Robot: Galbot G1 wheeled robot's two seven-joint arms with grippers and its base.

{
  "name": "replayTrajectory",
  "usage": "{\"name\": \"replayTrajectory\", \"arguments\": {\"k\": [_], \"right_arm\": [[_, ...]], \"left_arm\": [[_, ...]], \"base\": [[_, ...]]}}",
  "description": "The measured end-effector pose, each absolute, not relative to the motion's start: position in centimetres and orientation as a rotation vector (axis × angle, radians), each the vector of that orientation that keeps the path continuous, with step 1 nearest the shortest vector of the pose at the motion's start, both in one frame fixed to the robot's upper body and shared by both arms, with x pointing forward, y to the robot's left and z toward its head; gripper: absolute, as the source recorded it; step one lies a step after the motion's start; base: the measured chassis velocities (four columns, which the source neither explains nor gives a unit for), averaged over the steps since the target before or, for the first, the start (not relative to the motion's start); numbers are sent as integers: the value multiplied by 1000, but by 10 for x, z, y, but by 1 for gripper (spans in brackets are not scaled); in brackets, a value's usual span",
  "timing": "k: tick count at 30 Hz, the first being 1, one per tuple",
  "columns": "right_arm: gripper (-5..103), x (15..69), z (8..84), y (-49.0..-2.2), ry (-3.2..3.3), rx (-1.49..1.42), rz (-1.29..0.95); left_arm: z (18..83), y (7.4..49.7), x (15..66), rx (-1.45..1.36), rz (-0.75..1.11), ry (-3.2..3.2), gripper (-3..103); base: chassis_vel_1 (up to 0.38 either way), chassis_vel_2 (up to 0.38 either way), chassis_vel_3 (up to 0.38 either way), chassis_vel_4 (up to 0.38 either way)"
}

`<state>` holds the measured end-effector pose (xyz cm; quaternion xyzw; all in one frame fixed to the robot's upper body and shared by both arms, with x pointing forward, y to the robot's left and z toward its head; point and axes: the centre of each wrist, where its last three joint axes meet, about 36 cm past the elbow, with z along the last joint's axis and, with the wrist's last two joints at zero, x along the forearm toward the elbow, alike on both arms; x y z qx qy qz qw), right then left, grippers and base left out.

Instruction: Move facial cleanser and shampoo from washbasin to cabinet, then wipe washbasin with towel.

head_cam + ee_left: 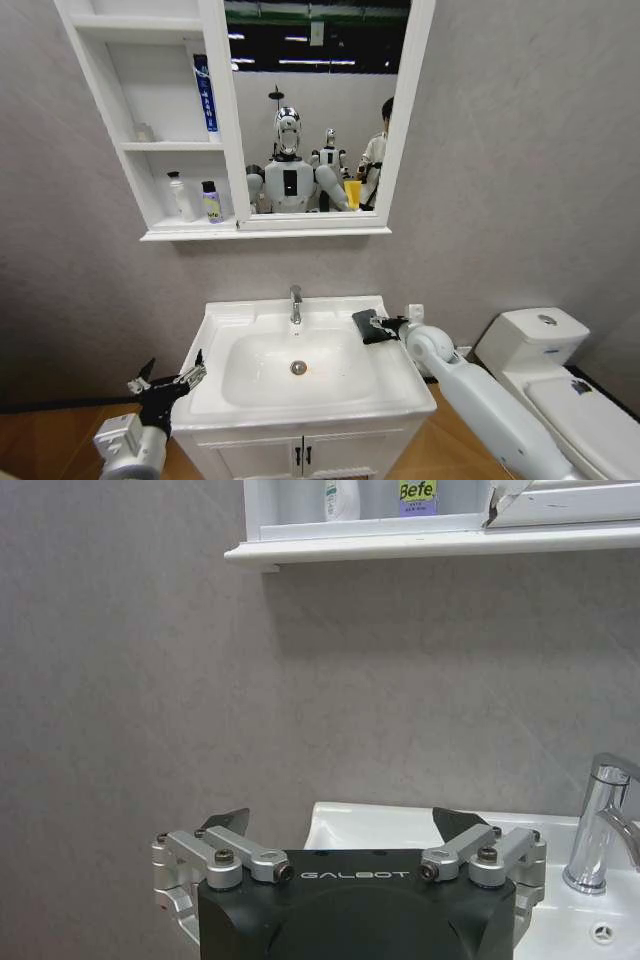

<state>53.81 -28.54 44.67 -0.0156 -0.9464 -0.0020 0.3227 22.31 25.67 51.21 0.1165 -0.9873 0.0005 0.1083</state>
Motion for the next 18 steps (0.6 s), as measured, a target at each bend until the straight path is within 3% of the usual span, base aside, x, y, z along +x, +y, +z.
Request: {"name": "replayTrajectory", "arguments": {"k": [11,12,18], "right_arm": [[99,563,424,-263,-2427,-4,-20],[90,563,421,-261,-2421,-3,-18],[83,560,412,-261,-2395,-10,-4]], "left_arm": [[512,257,223,343,1,-2904,100],[512,257,223,343,1,-2904,100],[512,257,223,343,1,-2904,100]], "base": [[0,0,0,0],[0,0,0,0],[0,0,0,0]]}}
